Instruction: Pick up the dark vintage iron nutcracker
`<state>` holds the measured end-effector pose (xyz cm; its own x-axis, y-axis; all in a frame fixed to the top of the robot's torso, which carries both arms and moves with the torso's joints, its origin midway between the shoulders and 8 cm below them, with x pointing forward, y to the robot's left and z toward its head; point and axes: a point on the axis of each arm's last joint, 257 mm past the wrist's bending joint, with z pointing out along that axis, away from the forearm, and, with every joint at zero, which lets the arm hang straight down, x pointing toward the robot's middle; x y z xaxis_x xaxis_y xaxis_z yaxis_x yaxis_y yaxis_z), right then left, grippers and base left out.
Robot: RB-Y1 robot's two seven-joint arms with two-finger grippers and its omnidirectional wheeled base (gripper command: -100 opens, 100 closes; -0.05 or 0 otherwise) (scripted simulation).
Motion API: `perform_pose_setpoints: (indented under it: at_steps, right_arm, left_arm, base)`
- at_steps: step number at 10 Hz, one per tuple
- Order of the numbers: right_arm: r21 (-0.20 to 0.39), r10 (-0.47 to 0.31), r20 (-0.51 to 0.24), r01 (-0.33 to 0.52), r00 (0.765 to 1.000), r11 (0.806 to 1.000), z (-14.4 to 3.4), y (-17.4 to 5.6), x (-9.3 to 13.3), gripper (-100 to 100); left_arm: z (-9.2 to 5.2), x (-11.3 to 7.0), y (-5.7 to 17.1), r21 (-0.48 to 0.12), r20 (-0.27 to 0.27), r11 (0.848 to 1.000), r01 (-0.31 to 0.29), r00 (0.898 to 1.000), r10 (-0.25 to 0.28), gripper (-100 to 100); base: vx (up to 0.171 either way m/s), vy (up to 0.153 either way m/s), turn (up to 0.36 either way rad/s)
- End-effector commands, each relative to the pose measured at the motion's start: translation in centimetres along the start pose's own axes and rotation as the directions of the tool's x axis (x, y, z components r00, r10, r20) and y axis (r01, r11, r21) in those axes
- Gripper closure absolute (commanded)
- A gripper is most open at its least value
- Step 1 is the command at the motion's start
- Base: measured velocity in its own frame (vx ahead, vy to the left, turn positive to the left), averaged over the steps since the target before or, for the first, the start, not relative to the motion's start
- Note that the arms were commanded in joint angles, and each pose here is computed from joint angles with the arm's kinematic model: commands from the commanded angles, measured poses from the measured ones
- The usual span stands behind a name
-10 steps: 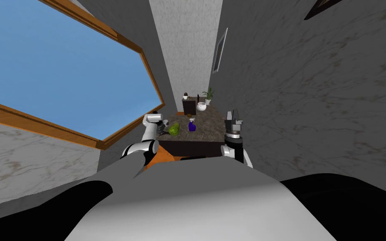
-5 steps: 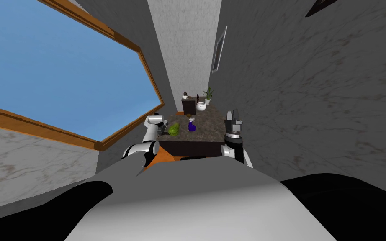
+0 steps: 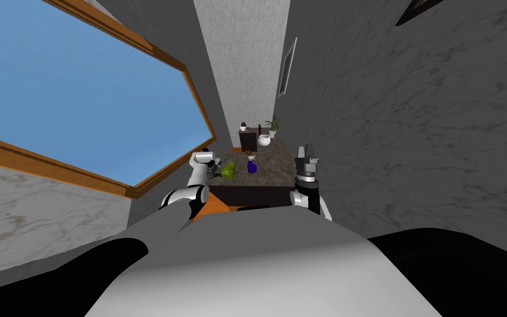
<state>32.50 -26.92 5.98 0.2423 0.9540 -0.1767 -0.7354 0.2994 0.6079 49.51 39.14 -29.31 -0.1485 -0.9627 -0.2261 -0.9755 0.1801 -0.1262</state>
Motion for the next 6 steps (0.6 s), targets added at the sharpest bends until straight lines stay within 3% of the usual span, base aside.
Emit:
perform_pose_setpoints:
  at_steps: [1, 2, 3, 4, 5, 6]
  right_arm:
    - [0.0, 0.0, 0.0, 0.0, 1.0, 1.0, 0.0, 0.0, 0.0, 0]
    - [0.0, 0.0, 0.0, 0.0, 1.0, 1.0, 0.0, 0.0, 0.0, 0]
    - [0.0, 0.0, 0.0, 0.0, 1.0, 1.0, 0.0, 0.0, 0.0, 0]
    - [0.0, 0.0, 0.0, 0.0, 1.0, 1.0, 0.0, 0.0, 0.0, 0]
    - [0.0, 0.0, 0.0, 0.0, 1.0, 1.0, 0.0, 0.0, 0.0, 0]
    - [0.0, 0.0, 0.0, 0.0, 1.0, 1.0, 0.0, 0.0, 0.0, 0]
  left_arm:
    - [0.0, 0.0, 0.0, 0.0, 0.0, 1.0, 0.0, 1.0, 0.0, 100]
    - [0.0, 0.0, 0.0, 0.0, 0.0, 1.0, 0.0, 1.0, 0.0, 0]
    - [-0.9, -0.2, 0.0, -0.004, -0.003, 1.0, -0.003, 1.0, 0.003, 100]
    - [-1.4, -0.3, -0.1, -0.003, -0.002, 1.0, -0.003, 1.0, 0.003, 100]
    - [-1.0, -0.3, 0.0, -0.001, -0.002, 1.0, -0.001, 1.0, 0.001, 100]
    - [-1.1, -0.4, 0.1, -0.002, -0.002, 1.0, -0.002, 1.0, 0.002, 0]
  base:
    - [0.0, 0.0, 0.0]
    - [0.0, 0.0, 0.0]
    - [-0.005, -0.007, 0.021]
    - [-0.008, -0.011, 0.032]
    - [-0.003, -0.004, 0.011]
    - [0.0, 0.0, 0.0]
